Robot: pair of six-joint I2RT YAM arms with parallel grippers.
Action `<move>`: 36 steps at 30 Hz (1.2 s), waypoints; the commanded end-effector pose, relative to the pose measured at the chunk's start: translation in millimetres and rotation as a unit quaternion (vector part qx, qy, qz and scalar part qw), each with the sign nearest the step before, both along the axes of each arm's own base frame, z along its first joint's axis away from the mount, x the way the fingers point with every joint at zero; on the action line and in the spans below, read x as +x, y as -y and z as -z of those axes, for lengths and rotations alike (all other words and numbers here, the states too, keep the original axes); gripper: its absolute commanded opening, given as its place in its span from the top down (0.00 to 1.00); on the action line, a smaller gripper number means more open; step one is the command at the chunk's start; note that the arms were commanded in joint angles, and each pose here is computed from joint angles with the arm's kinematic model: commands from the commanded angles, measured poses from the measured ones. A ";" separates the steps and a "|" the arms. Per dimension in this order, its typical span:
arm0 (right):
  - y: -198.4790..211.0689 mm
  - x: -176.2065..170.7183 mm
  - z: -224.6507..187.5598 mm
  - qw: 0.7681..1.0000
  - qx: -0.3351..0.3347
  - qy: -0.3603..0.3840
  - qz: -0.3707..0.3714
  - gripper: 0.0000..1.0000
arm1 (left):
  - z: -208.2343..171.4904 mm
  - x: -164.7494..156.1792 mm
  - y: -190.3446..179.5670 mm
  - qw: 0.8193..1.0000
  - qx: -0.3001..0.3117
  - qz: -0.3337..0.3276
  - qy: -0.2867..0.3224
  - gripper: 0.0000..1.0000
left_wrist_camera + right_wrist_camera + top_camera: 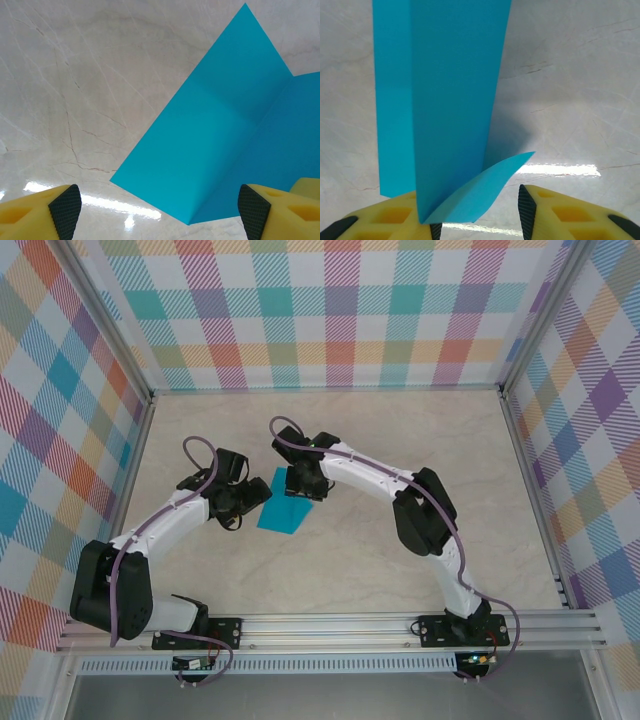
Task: Fold a paper plane with a square sheet of paper (pick it up from the middle)
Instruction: Move the paper to the center of the table.
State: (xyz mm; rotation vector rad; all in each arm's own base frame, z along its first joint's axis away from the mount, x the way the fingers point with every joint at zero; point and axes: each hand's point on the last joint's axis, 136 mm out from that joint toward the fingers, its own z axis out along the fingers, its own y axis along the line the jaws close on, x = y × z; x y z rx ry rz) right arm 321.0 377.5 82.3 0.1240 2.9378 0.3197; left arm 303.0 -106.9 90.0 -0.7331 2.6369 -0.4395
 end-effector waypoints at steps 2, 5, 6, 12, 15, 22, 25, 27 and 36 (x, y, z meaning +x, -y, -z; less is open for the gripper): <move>12.9 -2.0 -0.4 0.999 -0.030 -0.006 0.027 0.62 | 13.2 -8.0 -8.7 1.000 0.009 -0.011 -0.026 0.16; 20.2 -2.5 0.1 0.999 -0.038 -0.006 0.036 0.74 | 13.7 -8.0 -5.3 1.000 0.001 -0.006 -0.028 0.16; 23.1 -2.9 1.5 0.998 -0.040 -0.006 0.039 0.78 | 13.8 -8.2 -4.1 1.000 -0.002 -0.005 -0.028 0.16; 42.7 -3.8 4.9 0.998 -0.033 -0.007 0.061 0.98 | 12.2 -7.7 14.8 0.998 -0.052 0.023 -0.022 0.13; 54.2 -3.5 5.9 0.998 -0.022 -0.008 0.066 0.98 | 13.1 -9.4 24.1 0.996 -0.074 0.040 -0.024 0.09; 77.6 -8.8 12.0 0.997 0.025 -0.019 0.066 0.92 | 18.0 -13.9 46.4 0.988 -0.116 0.093 -0.038 0.04; 88.8 -14.2 17.3 0.996 0.033 -0.030 0.071 0.89 | 20.3 -16.2 60.3 0.983 -0.138 0.114 -0.044 0.03; 95.8 -18.7 21.7 0.996 0.034 -0.037 0.076 0.88 | 22.6 -18.0 68.2 0.980 -0.148 0.126 -0.049 0.02; 132.0 -32.1 42.3 0.993 0.007 -0.055 0.100 0.87 | 31.0 -24.0 101.7 0.972 -0.154 0.167 -0.067 0.10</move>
